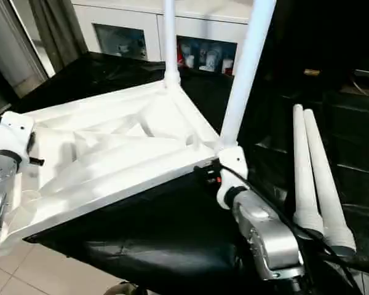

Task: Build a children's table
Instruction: Rotate leg to tighten, then rotate table base

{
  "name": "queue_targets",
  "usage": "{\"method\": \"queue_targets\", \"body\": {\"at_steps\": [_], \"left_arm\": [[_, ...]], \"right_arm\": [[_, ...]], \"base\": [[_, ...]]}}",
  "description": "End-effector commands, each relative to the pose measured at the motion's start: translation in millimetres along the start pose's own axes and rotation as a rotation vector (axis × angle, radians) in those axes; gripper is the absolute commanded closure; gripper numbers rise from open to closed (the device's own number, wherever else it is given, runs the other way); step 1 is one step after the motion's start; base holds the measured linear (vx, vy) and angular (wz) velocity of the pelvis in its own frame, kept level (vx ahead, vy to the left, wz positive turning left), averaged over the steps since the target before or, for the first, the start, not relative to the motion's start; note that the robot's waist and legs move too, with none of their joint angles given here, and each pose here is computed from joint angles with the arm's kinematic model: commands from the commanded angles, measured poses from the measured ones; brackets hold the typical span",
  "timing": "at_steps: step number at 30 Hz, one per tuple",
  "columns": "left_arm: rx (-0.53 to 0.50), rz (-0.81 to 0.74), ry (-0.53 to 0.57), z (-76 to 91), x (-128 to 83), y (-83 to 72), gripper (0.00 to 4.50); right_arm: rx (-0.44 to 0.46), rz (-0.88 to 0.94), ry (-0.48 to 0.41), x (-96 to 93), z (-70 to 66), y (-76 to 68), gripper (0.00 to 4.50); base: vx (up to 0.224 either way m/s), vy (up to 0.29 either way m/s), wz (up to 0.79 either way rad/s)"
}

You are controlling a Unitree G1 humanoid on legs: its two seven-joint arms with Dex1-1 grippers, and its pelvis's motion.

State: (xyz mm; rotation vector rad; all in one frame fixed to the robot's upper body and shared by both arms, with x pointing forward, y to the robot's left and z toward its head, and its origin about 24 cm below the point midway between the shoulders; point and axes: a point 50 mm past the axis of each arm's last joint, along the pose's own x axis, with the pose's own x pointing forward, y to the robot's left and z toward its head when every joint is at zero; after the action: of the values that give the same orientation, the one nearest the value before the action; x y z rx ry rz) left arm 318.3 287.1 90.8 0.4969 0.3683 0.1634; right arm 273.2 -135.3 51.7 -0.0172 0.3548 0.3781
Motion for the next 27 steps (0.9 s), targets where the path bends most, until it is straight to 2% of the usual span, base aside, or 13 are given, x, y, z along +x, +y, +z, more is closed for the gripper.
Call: {"method": "queue_targets", "body": {"at_steps": [1,2,3,5,7,10,12,13,17,18,24,27], "left_arm": [[-0.001,-0.113,0.026,-3.1,-2,-8.8,4.24],[0.012,-0.202,0.037,-5.0,-1,-17.8,4.24],[0.017,-0.214,0.037,-5.3,-1,-19.0,4.3],[0.06,-0.317,-0.028,-0.8,-1,-29.3,4.4],[0.067,-0.419,0.018,-5.7,1,-38.2,4.5],[0.103,-0.436,0.067,-12.1,2,-38.1,4.5],[0.154,-0.388,0.149,-22.7,6,-29.6,4.5],[0.159,-0.379,0.157,-23.6,7,-27.8,4.5],[0.164,-0.364,0.149,-21.7,9,-21.6,4.5],[0.157,-0.404,0.143,-20.6,7,-23.4,4.5],[0.202,-0.733,0.123,-19.5,-7,-46.3,4.5],[0.216,-0.938,0.025,-8.7,-21,-60.4,4.5]], "right_arm": [[-0.01,-0.001,0.001,5.1,0.6,2.3,2.27],[-0.01,0.002,0.002,7.1,0.1,3.5,2.27],[-0.01,0.002,0.002,7.3,0.0,3.6,2.43],[-0.011,0.007,0.001,8.0,0.0,4.5,2.53],[-0.017,0.013,0.001,8.6,0.5,4.4,2.75],[-0.021,0.012,-0.002,9.3,1.5,3.5,2.98],[-0.024,0.011,-0.011,10.6,4.0,1.8,3.07],[-0.024,0.011,-0.012,10.8,4.4,1.6,3.25],[-0.021,0.013,-0.019,11.7,5.7,1.5,3.43],[-0.02,0.017,-0.019,12.3,5.5,2.1,3.67],[-0.019,0.04,-0.02,16.9,5.7,4.9,4.18],[-0.022,0.054,-0.022,18.9,6.9,5.9,4.42]], "base": [[0.0,0.0,0.0],[0.0,0.0,0.0],[0.0,0.0,0.0],[0.0,0.0,0.0],[0.0,0.0,0.0],[0.0,0.0,0.0],[0.0,0.0,0.0],[0.0,0.0,0.0],[0.0,0.0,0.0],[0.0,0.0,0.0],[0.0,0.0,0.0],[0.0,0.0,0.0]]}}
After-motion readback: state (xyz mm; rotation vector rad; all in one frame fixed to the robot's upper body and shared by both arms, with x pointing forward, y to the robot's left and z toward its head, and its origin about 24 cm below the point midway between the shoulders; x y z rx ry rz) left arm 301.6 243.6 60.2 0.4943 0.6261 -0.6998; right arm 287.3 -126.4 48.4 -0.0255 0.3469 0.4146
